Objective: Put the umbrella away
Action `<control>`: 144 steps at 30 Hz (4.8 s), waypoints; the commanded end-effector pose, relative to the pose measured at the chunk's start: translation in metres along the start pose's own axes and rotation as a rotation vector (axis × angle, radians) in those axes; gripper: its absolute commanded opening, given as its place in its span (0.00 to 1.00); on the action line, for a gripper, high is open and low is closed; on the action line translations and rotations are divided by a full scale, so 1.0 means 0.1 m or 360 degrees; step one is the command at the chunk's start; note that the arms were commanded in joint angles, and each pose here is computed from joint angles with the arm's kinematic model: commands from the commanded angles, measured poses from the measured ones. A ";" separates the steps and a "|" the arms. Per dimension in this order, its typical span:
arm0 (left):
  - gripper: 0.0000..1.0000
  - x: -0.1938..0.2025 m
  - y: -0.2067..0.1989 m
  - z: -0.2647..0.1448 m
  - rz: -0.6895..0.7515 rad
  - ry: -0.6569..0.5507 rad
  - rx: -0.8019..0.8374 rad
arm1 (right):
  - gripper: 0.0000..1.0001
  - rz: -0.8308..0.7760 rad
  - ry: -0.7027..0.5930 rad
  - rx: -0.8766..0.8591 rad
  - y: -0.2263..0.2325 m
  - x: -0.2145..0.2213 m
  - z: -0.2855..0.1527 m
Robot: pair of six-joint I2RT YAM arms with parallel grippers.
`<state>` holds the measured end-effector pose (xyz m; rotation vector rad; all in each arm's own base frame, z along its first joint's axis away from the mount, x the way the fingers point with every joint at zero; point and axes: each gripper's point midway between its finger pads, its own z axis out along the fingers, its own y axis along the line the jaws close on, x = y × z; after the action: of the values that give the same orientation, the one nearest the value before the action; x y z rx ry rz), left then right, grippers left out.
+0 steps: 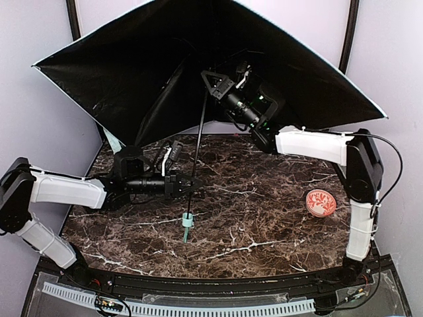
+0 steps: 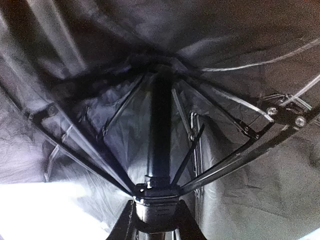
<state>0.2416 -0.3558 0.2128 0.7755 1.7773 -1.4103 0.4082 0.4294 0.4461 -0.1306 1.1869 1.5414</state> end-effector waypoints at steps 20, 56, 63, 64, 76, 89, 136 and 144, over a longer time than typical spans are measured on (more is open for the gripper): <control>0.00 -1.67 -0.50 -0.21 0.0655 -0.0871 -0.0055 | 0.17 -0.0426 0.0938 0.0349 -0.41 1.56 -1.12; 0.00 -0.84 0.26 -0.30 0.0547 -0.0494 -0.0588 | 0.62 -0.0644 0.0427 0.0323 0.30 0.44 -0.07; 0.00 -0.79 0.24 -0.27 0.0572 -0.0452 -0.0558 | 0.53 -0.0664 0.0414 0.0467 0.07 0.44 0.05; 0.00 -0.79 0.26 -0.27 0.0578 -0.0444 -0.0570 | 0.47 -0.0666 0.0414 0.0453 0.08 0.45 0.06; 0.43 -0.84 -0.12 -0.20 0.0723 -0.0342 -0.0320 | 0.00 -0.0335 0.0333 0.0156 0.51 0.06 0.13; 0.58 -1.20 -0.31 -0.28 0.0539 -0.0371 -0.0230 | 0.00 -0.0026 0.0391 -0.0449 1.33 -0.10 0.09; 0.00 -1.38 -0.74 -0.26 0.0213 -0.0477 0.0157 | 0.46 -0.0430 -0.0121 0.0487 0.54 -0.58 0.24; 0.00 -1.39 -0.74 -0.25 0.0221 -0.0478 0.0165 | 0.47 -0.0446 -0.0046 0.0473 0.51 -0.48 0.31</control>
<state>0.2649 -0.3539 0.3323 0.6232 1.6032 -1.4648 0.4007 0.4208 0.5192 -0.0498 1.3069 1.1024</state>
